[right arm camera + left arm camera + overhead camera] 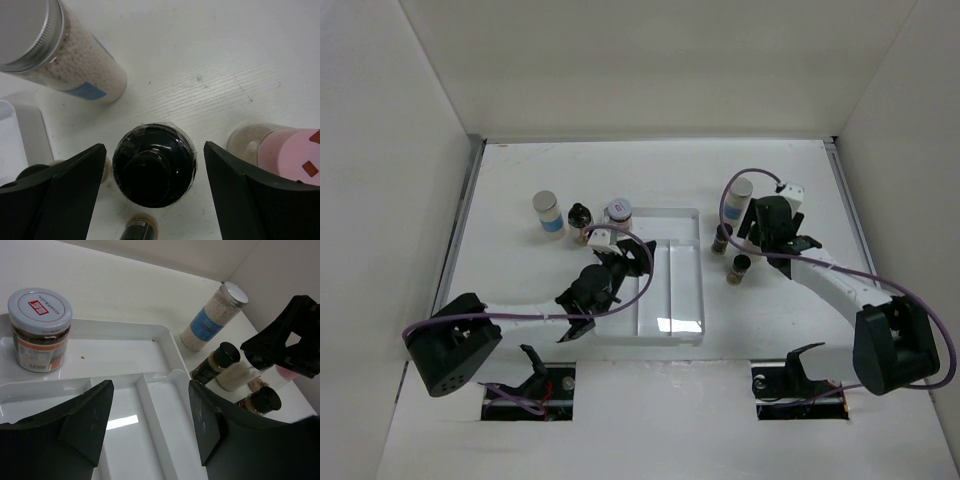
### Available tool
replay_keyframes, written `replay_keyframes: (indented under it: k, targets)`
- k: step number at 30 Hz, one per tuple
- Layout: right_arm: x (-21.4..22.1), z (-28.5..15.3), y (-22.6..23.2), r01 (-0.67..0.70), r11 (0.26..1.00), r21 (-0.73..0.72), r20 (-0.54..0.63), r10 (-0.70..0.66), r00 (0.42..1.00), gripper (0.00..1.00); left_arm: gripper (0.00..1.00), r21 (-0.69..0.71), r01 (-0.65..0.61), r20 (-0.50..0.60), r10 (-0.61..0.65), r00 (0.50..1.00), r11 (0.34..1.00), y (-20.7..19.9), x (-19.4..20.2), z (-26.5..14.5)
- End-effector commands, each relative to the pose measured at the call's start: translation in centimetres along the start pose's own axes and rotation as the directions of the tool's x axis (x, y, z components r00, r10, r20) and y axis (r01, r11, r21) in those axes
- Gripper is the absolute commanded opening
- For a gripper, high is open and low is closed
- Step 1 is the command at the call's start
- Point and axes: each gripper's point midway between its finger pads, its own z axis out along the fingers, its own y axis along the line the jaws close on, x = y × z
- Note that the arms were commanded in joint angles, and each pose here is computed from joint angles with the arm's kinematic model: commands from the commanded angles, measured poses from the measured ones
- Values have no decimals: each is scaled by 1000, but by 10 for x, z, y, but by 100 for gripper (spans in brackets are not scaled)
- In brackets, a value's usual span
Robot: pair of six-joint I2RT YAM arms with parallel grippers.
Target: Organize the condiment bottles
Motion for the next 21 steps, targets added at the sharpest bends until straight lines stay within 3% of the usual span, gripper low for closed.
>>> replay_keyframes:
  k: [1, 2, 4, 6, 12, 17, 21]
  targets:
    - [-16, 10, 9, -48, 999, -13, 42, 49, 998, 70, 60, 31, 48, 56, -50, 997, 998, -5, -14, 1]
    - [-16, 10, 9, -49, 999, -13, 42, 49, 998, 70, 60, 31, 48, 56, -50, 997, 998, -5, -14, 1]
    - [-20, 10, 9, -52, 999, -9, 52, 53, 997, 56, 60, 26, 48, 57, -49, 997, 999, -4, -14, 1]
    - [-39, -1, 6, -80, 997, -3, 120, 80, 990, 49, 60, 23, 49, 61, -50, 997, 999, -2, -16, 1]
    - [-125, -81, 15, -111, 991, -77, 368, 131, 921, 46, 68, 16, 63, 97, -65, 993, 998, 3, -24, -1]
    - [-156, -128, 70, -30, 968, -248, 420, 136, 897, 45, 69, 6, 73, 121, -73, 990, 997, 7, -29, -2]
    - [-152, -128, 138, 58, 918, -391, 394, 111, 912, 45, 69, -18, 72, 129, -69, 989, 997, 16, -31, 1]
